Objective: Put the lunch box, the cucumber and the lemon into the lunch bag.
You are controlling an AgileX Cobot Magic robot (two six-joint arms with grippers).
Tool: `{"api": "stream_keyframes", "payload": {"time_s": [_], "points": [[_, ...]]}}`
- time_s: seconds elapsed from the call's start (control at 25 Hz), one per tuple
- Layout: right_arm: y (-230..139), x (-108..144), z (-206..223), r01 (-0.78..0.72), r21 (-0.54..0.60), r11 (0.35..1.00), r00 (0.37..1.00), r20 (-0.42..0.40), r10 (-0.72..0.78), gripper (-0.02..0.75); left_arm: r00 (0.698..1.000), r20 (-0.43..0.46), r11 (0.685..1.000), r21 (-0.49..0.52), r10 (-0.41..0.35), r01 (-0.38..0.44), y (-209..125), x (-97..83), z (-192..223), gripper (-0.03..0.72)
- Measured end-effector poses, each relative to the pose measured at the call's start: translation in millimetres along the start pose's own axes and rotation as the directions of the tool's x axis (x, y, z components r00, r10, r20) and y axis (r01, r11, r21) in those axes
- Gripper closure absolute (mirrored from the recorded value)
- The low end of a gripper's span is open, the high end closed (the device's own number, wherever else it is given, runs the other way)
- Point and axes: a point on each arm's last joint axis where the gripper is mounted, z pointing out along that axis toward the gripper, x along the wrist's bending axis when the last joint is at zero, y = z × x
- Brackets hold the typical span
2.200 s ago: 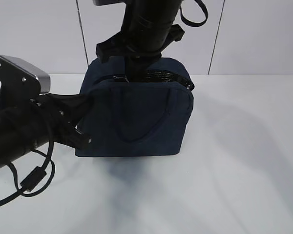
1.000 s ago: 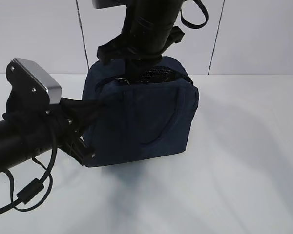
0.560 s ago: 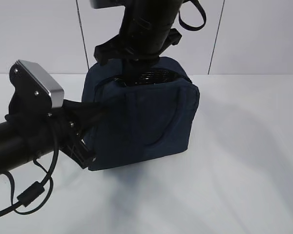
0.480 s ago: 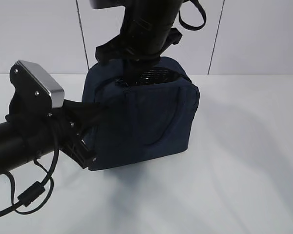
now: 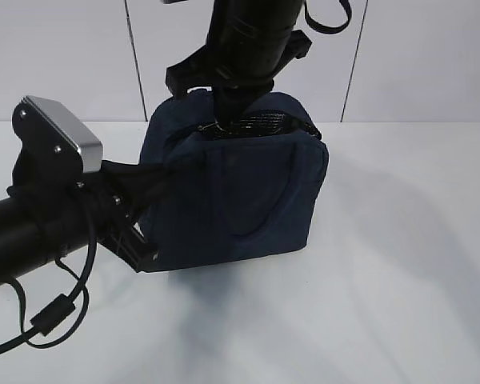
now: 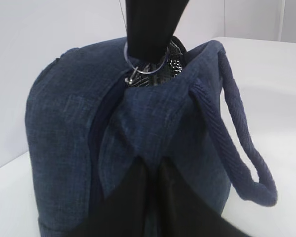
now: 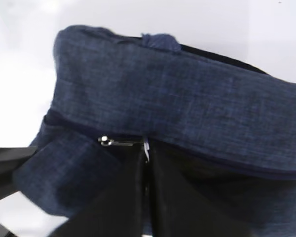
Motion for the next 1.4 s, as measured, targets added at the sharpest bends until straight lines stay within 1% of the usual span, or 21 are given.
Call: {"api": "stream_keyframes", "payload": {"time_s": [0.08, 0.16, 0.4, 0.68, 1.0, 1.08, 1.24, 1.4], "points": [[0.0, 2.3, -0.1, 0.003, 0.0, 1.0, 0.999, -0.033, -0.003, 0.718, 1.0, 0.0, 1.0, 0.0, 0.0, 0.0, 0.0, 0.0, 0.0, 0.676], [0.0, 2.9, -0.2, 0.011, 0.0, 1.0, 0.999, -0.047, -0.011, 0.718, 1.0, 0.0, 1.0, 0.002, 0.0, 0.0, -0.2, 0.0, 0.0, 0.676], [0.0, -2.0, 0.0, 0.014, 0.0, 1.0, 1.0, 0.006, -0.014, 0.718, 1.0, -0.001, 1.0, 0.002, -0.001, 0.001, -0.2, 0.1, 0.0, 0.676], [-11.7, -2.3, 10.2, 0.012, 0.051, 0.999, 1.0, 0.016, -0.013, 0.718, 1.0, -0.005, 1.0, -0.002, -0.004, 0.004, 0.1, 0.4, 0.0, 0.676], [-12.6, -3.5, 5.6, 0.024, 0.042, 0.999, 0.999, 0.029, -0.026, 0.718, 1.0, -0.005, 1.0, -0.003, -0.004, 0.004, -0.1, 0.4, 0.2, 0.676], [-12.6, -2.3, 4.8, 0.028, 0.04, 0.999, 0.999, 0.016, -0.028, 0.718, 1.0, -0.005, 1.0, -0.003, -0.004, 0.004, -0.1, 0.4, 0.2, 0.676], [-12.6, 2.6, 4.7, 0.055, 0.037, 0.998, 0.997, -0.047, -0.053, 0.718, 1.0, -0.005, 1.0, -0.003, -0.004, 0.004, -0.1, 0.4, 0.2, 0.676], [-12.5, 6.0, 4.1, 0.059, 0.034, 0.998, 0.995, -0.085, -0.056, 0.718, 1.0, -0.005, 1.0, -0.003, -0.004, 0.004, -0.1, 0.4, 0.2, 0.676]]}}
